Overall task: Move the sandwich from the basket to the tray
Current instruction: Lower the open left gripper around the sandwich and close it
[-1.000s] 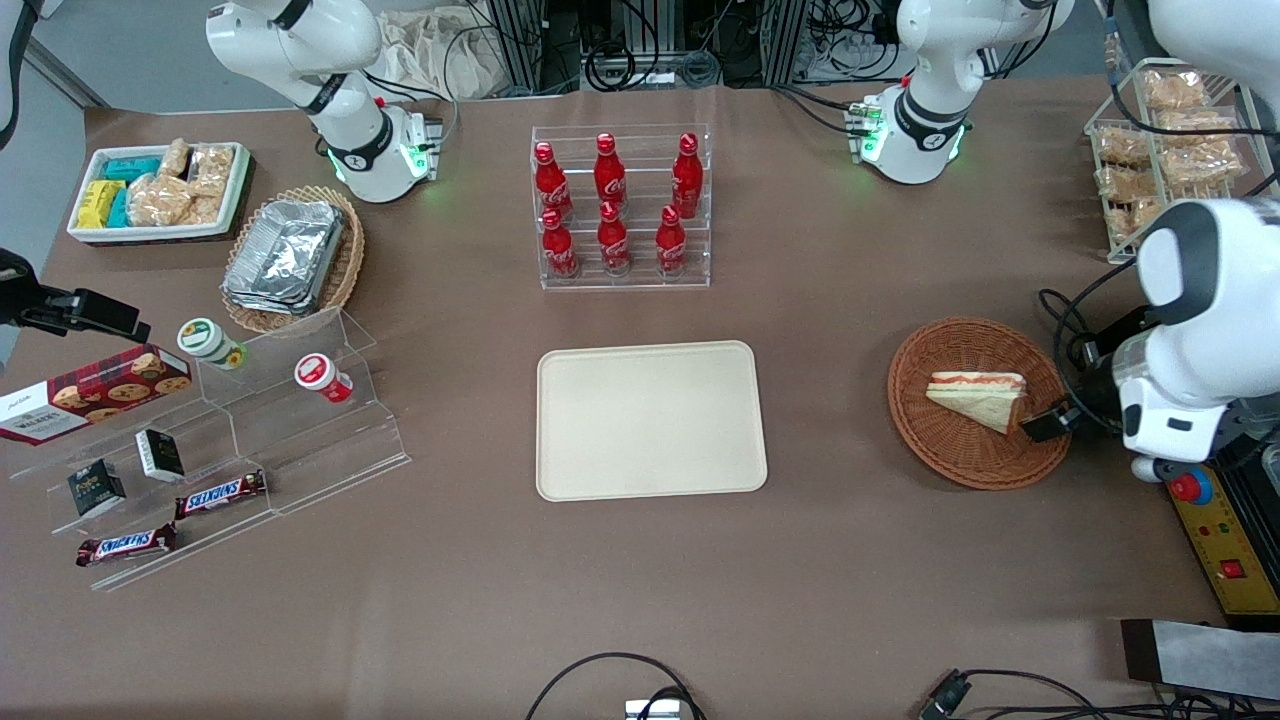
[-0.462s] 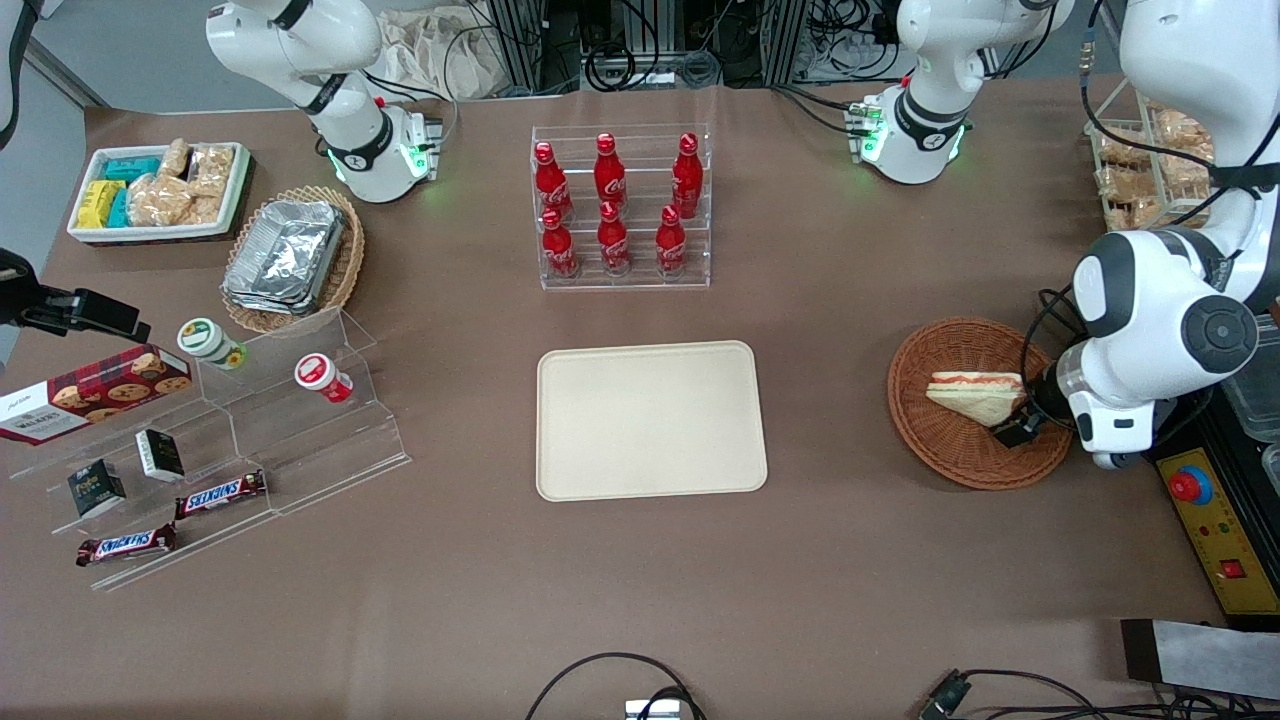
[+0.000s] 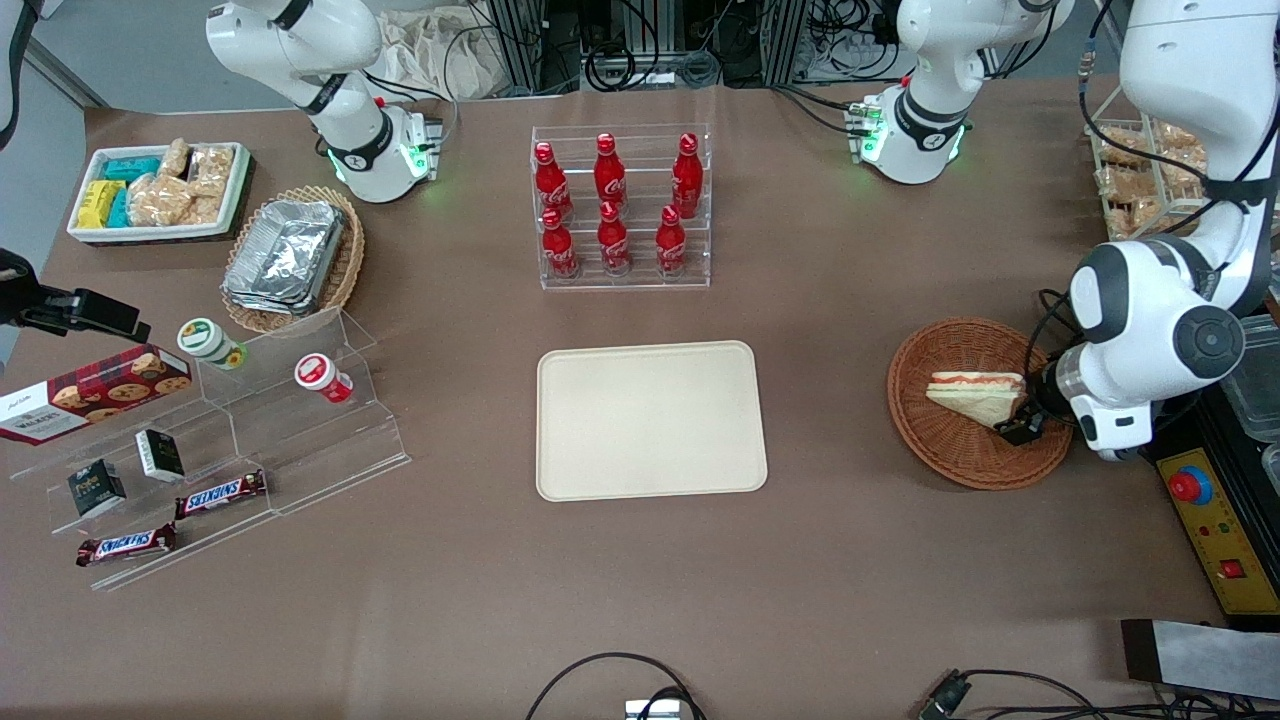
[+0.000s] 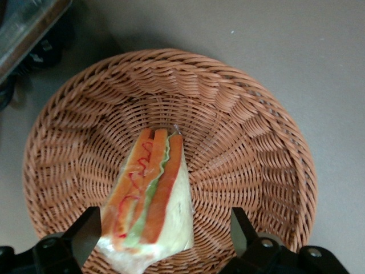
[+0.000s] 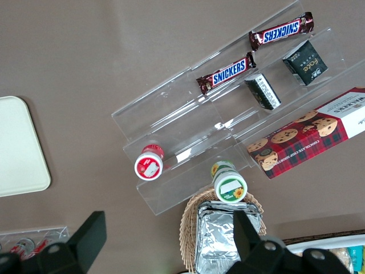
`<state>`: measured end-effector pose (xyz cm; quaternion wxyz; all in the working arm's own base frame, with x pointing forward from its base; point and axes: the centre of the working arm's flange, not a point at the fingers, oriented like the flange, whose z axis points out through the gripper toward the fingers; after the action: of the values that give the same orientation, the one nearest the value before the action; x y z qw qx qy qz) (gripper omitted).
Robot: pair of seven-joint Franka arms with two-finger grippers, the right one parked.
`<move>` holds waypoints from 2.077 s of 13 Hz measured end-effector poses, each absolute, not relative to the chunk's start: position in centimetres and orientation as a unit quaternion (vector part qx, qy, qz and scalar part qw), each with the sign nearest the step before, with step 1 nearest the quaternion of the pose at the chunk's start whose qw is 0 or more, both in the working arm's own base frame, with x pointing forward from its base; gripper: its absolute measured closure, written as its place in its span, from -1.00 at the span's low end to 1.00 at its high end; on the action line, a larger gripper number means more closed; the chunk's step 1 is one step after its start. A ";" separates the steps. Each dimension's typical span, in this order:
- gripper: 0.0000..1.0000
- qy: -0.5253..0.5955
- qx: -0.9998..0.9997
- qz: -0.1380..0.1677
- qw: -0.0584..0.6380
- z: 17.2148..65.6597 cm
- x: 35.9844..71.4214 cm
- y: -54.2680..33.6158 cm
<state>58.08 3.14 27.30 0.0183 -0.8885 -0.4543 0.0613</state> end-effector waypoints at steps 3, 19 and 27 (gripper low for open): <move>-1.00 -0.461 -0.884 0.069 0.021 25.8 57.9 3.2; -1.00 -0.461 -0.883 0.086 0.031 25.2 55.5 3.0; 0.24 -0.470 -0.880 0.069 0.024 24.1 56.2 2.9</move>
<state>56.24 2.89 24.08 0.0238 -0.8797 -0.4699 0.0691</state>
